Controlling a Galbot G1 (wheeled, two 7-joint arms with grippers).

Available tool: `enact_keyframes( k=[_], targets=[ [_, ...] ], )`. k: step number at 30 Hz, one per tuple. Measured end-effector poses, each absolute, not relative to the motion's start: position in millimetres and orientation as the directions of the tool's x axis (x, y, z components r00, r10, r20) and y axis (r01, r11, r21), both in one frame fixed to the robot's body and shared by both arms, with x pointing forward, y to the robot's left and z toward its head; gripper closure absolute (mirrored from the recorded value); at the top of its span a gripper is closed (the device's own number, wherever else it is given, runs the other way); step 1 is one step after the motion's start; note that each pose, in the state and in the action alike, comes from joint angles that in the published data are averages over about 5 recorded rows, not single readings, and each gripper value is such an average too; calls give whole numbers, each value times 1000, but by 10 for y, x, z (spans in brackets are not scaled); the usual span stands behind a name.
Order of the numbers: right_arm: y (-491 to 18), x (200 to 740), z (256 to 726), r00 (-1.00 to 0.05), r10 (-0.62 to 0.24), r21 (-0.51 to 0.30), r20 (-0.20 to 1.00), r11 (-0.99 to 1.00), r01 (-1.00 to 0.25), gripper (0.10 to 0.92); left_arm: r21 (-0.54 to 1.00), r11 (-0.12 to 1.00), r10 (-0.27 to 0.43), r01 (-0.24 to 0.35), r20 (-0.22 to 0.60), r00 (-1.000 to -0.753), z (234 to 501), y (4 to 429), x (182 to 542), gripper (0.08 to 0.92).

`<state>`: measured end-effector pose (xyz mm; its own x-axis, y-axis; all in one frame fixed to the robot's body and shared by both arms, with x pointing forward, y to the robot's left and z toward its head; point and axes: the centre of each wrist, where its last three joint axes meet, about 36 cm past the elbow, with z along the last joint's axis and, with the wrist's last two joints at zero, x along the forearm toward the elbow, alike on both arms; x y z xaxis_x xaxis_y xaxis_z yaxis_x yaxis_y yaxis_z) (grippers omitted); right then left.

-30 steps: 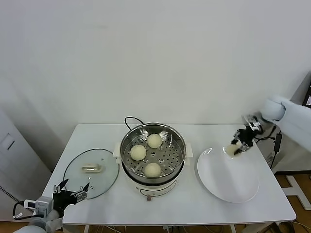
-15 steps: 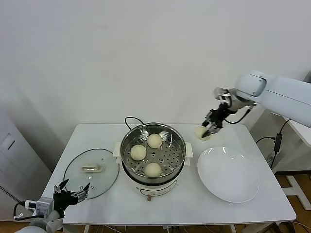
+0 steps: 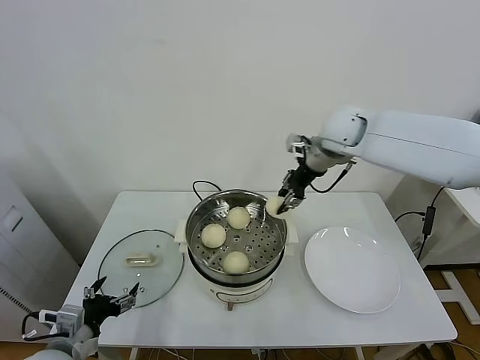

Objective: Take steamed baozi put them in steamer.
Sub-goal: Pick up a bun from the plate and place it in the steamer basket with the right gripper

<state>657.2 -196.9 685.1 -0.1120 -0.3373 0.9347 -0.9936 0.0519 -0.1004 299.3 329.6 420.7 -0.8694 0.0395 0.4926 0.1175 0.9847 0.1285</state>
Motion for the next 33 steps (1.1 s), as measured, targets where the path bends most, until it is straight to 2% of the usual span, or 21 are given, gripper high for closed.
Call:
enact_keyframes(
  k=[9, 22, 25, 33],
  targets=[
    [-1682, 6510, 6572, -94, -300, -84, 949, 44, -995, 615, 131, 985, 37, 116, 493, -869, 4202, 3304, 3007, 177],
    [-1526, 6430, 6117, -56, -278, -47, 959, 39, -998, 609, 135, 984, 35, 116, 494, -869, 4195, 3327, 3023, 177],
    [-1503, 6423, 6039, -54, -280, -44, 958, 42, -998, 556, 135, 984, 34, 116, 493, -869, 4196, 3328, 3027, 177],
    [-1521, 6433, 5992, -61, -296, -45, 953, 59, -997, 325, 132, 985, 34, 114, 497, -867, 4183, 3325, 3015, 177]
  ],
)
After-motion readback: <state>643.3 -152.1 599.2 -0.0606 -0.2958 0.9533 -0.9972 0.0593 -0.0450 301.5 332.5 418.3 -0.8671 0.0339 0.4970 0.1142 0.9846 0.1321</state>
